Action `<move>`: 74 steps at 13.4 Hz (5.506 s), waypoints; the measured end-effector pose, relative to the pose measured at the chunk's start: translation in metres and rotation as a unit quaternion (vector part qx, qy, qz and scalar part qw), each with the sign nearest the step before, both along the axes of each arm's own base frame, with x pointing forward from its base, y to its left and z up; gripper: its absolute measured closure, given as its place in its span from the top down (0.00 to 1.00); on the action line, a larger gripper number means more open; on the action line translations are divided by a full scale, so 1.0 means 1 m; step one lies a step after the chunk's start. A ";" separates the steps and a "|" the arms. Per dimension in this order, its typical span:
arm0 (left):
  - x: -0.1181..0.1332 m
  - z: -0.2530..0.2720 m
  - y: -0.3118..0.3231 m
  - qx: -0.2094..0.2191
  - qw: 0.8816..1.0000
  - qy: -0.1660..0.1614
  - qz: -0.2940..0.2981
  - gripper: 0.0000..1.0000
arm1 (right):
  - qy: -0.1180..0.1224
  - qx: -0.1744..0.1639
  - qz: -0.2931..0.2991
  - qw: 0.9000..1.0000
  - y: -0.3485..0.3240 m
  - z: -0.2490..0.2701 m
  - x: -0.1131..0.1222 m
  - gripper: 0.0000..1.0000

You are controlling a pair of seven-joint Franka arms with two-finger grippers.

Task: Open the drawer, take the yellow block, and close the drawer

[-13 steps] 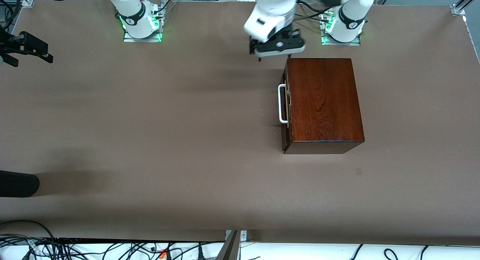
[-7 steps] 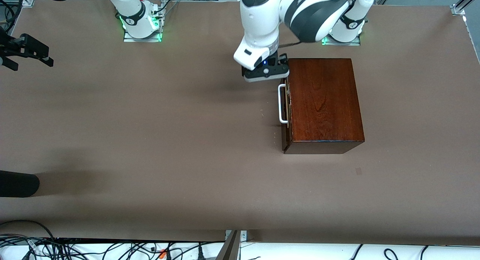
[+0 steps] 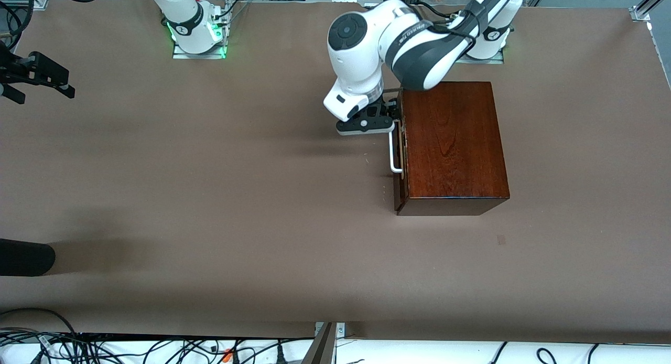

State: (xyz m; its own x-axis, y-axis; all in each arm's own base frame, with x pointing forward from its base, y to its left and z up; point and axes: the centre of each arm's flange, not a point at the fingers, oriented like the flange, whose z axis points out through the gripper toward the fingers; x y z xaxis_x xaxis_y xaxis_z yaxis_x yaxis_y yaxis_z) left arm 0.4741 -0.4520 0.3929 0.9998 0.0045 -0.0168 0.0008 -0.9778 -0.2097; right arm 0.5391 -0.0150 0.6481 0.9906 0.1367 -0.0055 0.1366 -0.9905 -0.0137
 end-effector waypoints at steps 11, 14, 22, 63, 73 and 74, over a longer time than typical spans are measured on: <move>0.009 -0.079 0.013 0.042 0.999 -0.002 -0.033 1.00 | -0.007 0.000 -0.004 1.000 -0.005 0.002 0.000 1.00; 0.014 -0.089 0.018 0.039 0.999 0.002 -0.029 1.00 | -0.015 -0.008 -0.002 1.000 0.000 -0.009 0.014 1.00; 0.014 -0.109 0.014 0.039 0.999 -0.012 -0.003 1.00 | -0.020 -0.018 0.000 1.000 0.006 -0.033 0.035 1.00; -0.007 -0.097 -0.103 -0.030 0.998 -0.043 0.031 1.00 | -0.030 -0.009 0.009 0.999 0.020 -0.033 0.039 1.00; -0.004 -0.079 -0.132 -0.076 0.994 -0.056 0.047 1.00 | -0.037 -0.009 0.008 0.999 0.019 -0.032 0.041 1.00; 0.004 -0.066 -0.129 -0.087 0.993 -0.056 0.057 1.00 | -0.037 -0.009 0.008 0.999 0.019 -0.032 0.041 1.00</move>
State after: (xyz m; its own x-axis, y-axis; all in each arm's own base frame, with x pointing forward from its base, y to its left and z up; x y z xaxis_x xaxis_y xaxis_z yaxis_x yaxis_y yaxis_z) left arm 0.4778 -0.5812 0.3267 0.9886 0.1244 0.0843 0.1273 -0.9914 -0.0301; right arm 0.5800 0.0040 0.6164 0.9861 0.1525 0.0657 0.1519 -0.9883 0.0151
